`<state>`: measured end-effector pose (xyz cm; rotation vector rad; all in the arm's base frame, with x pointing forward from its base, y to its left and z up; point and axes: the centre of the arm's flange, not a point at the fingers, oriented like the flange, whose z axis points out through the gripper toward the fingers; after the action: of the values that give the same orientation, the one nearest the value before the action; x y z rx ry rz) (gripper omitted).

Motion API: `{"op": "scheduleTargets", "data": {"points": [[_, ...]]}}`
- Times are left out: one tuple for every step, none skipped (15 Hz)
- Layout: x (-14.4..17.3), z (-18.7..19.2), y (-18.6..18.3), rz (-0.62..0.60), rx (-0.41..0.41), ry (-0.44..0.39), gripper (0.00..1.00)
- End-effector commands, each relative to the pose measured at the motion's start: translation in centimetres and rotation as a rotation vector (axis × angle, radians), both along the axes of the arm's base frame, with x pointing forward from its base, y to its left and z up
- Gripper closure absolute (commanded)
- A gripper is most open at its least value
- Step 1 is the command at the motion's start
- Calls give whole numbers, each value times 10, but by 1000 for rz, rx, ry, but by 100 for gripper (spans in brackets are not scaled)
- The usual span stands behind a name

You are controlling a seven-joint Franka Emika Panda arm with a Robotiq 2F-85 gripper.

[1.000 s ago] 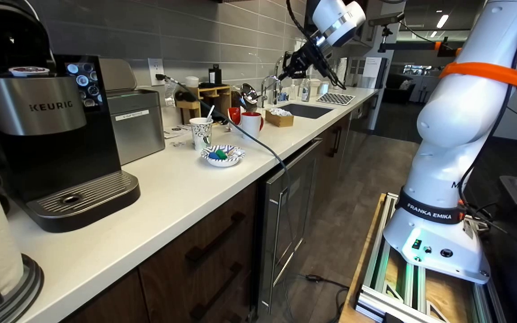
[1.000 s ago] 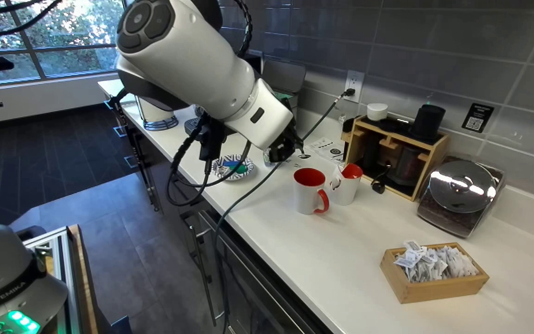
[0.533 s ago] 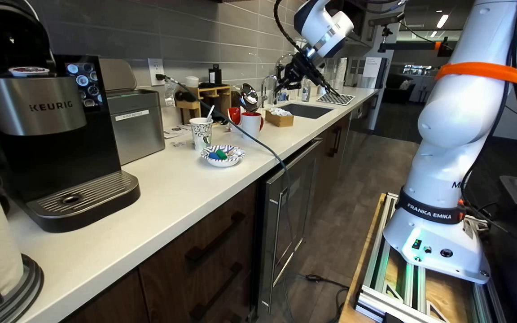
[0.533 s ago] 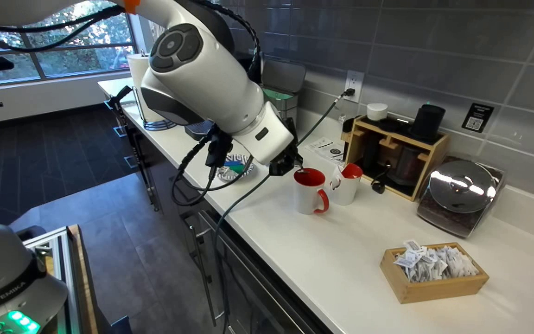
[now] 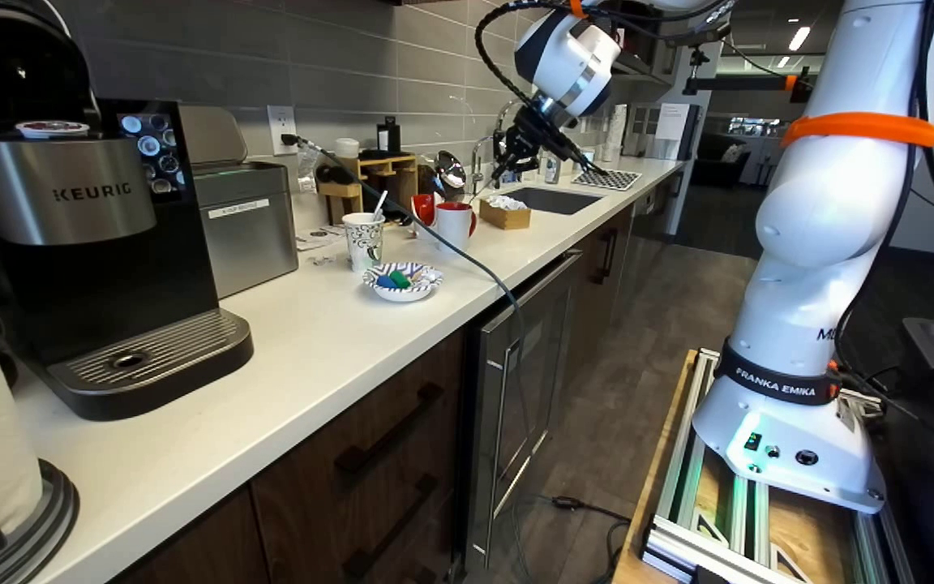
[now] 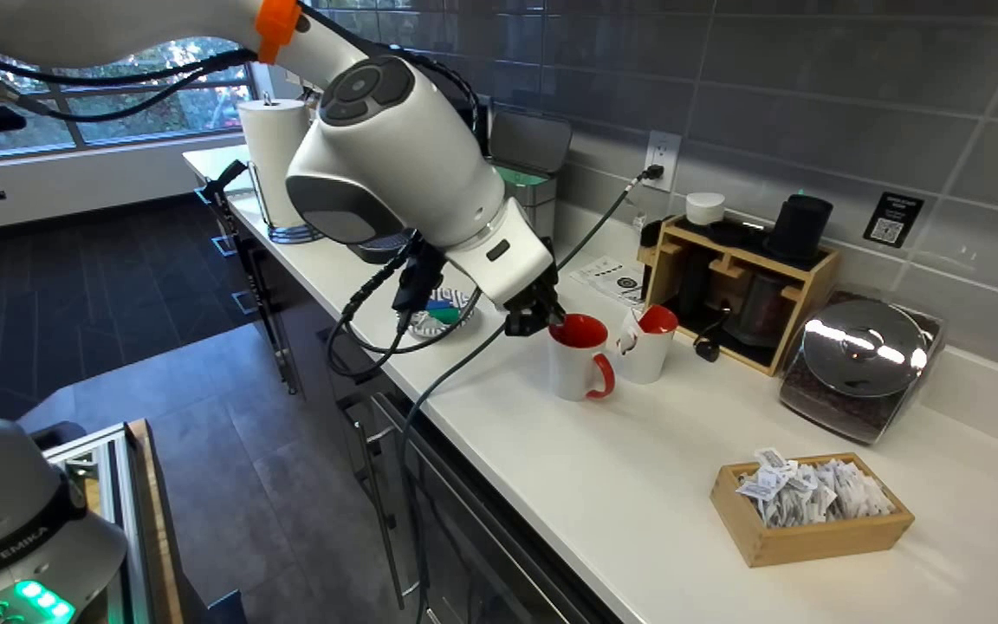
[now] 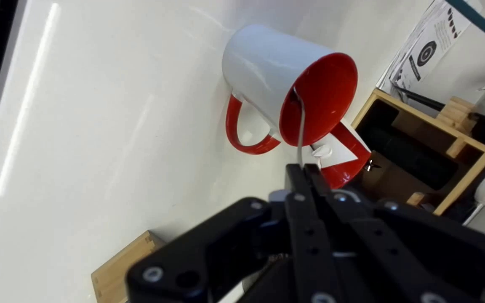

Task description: Put the metal spoon inside the cup

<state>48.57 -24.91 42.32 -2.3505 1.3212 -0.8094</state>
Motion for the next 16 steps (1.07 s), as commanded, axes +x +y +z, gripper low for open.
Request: {"op": "scheduleTargets", "data": {"points": [[17, 4, 10, -3, -31, 50, 99], [21, 6, 12, 4, -40, 62, 99], [24, 9, 13, 10, -54, 73, 71], [27, 12, 14, 14, -68, 81, 71], [31, 15, 15, 20, -80, 86, 66], [34, 17, 16, 25, -88, 91, 57], [36, 21, 17, 30, -97, 91, 50], [37, 24, 18, 33, -102, 89, 41], [37, 26, 18, 38, -106, 86, 34], [33, 31, 19, 45, -104, 89, 26], [28, 34, 21, 60, -105, 115, 19], [20, 34, 24, 89, -116, 169, 12], [9, 31, 29, 144, -149, 234, 4], [-4, 27, 36, 190, -169, 273, 1], [-23, 22, 45, 247, -195, 303, 0], [-42, 22, 53, 295, -221, 332, 0]]}}
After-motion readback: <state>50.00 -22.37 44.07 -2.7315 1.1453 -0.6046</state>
